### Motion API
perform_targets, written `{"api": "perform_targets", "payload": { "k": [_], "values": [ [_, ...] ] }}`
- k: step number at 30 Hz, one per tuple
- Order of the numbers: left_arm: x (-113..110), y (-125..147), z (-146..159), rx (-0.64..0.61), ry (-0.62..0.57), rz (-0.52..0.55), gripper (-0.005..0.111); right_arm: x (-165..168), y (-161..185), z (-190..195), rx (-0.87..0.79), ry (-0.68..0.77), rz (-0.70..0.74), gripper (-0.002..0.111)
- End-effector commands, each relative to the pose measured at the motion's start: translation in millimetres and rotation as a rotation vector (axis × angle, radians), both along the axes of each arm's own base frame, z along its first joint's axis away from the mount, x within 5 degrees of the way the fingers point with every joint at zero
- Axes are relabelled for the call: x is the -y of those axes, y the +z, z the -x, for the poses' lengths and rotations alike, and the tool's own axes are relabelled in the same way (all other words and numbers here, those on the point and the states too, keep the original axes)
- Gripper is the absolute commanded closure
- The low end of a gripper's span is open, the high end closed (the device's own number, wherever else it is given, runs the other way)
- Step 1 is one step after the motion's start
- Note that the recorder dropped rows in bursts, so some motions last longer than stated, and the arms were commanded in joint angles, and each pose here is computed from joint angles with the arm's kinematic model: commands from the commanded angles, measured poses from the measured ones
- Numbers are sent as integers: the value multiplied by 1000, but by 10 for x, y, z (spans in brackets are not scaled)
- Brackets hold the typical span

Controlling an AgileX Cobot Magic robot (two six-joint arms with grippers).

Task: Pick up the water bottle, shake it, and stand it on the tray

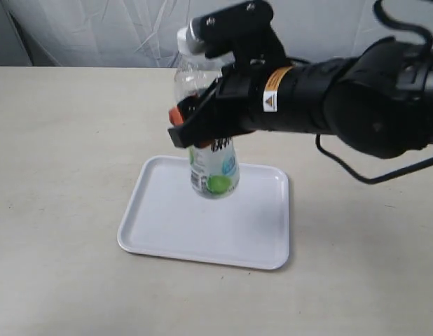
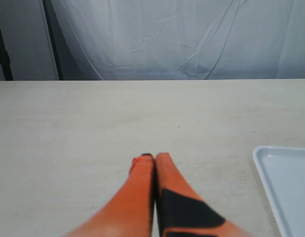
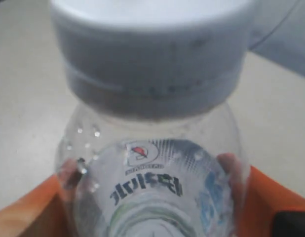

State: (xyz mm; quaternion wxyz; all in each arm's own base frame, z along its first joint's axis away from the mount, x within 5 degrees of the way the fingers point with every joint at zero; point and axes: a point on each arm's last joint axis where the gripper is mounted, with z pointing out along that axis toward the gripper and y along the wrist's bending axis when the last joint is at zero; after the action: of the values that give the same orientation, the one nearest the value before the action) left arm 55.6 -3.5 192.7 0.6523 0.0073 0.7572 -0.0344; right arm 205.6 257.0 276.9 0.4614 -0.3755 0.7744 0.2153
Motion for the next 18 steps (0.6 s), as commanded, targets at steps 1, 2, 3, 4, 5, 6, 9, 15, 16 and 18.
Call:
{"api": "perform_targets", "payload": {
  "k": [1,2,3,4,5,6,9,15,16,18],
  "values": [
    [0,-5,2,3,1,0,106,66,606,62,171,22,-170,109],
    [0,-5,2,3,1,0,106,88,666,79,181,21,-191,109],
    [0,-5,2,3,1,0,106,102,701,92,172,12,-219,109],
    [0,-5,2,3,1,0,106,110,718,98,153,0,-243,109],
    [0,-5,2,3,1,0,106,104,712,107,127,-8,-255,109],
    [0,-5,2,3,1,0,106,88,704,132,109,-5,-258,109],
    [0,-5,2,3,1,0,106,-52,626,242,78,44,-239,109],
    [0,-5,2,3,1,0,106,-444,400,563,99,222,-175,109],
    [0,-5,2,3,1,0,106,-476,359,587,122,250,-140,109],
    [0,-5,2,3,1,0,106,-477,284,558,120,251,-83,109]
  ]
}}
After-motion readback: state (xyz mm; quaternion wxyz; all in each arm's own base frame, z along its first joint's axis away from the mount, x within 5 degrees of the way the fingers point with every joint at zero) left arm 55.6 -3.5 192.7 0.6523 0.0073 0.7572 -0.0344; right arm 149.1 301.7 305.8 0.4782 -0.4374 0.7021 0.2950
